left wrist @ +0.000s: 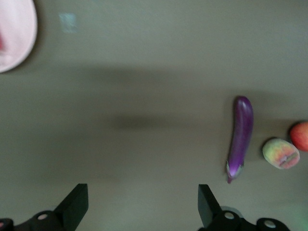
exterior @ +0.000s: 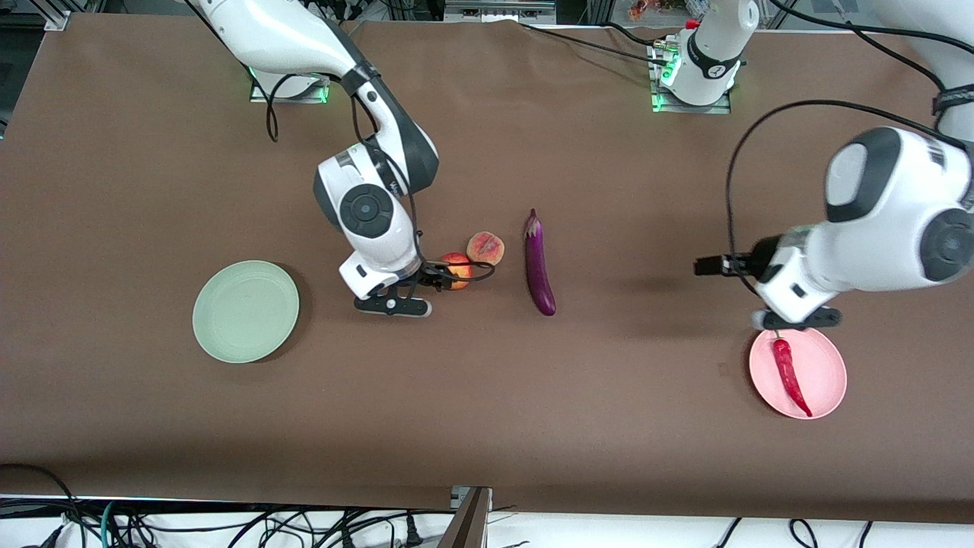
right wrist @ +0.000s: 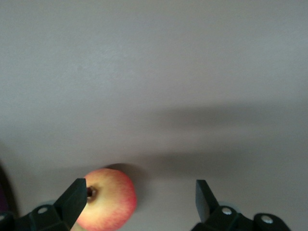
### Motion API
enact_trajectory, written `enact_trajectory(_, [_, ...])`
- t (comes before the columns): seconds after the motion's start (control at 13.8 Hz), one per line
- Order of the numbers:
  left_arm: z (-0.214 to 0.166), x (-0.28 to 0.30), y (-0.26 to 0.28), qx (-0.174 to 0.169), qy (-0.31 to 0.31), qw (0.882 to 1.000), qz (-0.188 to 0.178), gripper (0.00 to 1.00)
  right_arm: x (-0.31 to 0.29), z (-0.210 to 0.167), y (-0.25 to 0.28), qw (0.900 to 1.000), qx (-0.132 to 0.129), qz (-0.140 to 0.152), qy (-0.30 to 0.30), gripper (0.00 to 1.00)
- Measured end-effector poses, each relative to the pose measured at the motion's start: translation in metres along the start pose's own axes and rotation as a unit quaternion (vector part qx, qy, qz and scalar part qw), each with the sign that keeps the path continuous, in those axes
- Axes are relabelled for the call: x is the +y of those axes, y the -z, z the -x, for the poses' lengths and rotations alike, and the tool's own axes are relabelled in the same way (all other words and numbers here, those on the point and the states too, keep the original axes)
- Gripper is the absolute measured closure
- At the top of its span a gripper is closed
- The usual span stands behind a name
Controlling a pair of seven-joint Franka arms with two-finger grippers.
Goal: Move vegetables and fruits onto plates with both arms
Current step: 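Grasp the pomegranate with the right gripper while the left gripper reaches the eggplant, then carry the pomegranate to the green plate while the left gripper grasps the eggplant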
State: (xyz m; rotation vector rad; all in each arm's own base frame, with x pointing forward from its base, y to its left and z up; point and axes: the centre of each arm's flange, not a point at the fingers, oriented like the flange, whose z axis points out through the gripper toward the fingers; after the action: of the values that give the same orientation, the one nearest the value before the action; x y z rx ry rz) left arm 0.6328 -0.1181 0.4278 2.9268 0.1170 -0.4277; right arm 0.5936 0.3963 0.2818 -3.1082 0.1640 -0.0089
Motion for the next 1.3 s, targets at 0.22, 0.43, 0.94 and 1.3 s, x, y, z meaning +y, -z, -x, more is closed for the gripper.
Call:
enact_trajectory(0.22, [0.006,0.011,-0.008,-0.008,-0.001,1.000,0.004,0.00,-0.015,0.011,-0.021,1.000,0.001,-0.001,-0.017,0.00])
enact_trajectory(0.43, [0.006,0.021,-0.006,0.004,0.014,1.000,0.011,0.00,-0.025,0.018,-0.034,0.999,0.007,-0.005,-0.033,0.00])
enact_trajectory(0.94, [0.009,0.036,-0.027,0.001,0.011,1.000,0.010,0.00,-0.045,0.036,-0.056,0.999,0.008,-0.007,-0.049,0.00])
enact_trajectory(1.3, [0.013,0.058,-0.061,0.012,0.019,1.000,0.011,0.00,-0.046,0.039,-0.070,0.999,0.006,-0.003,-0.052,0.00])
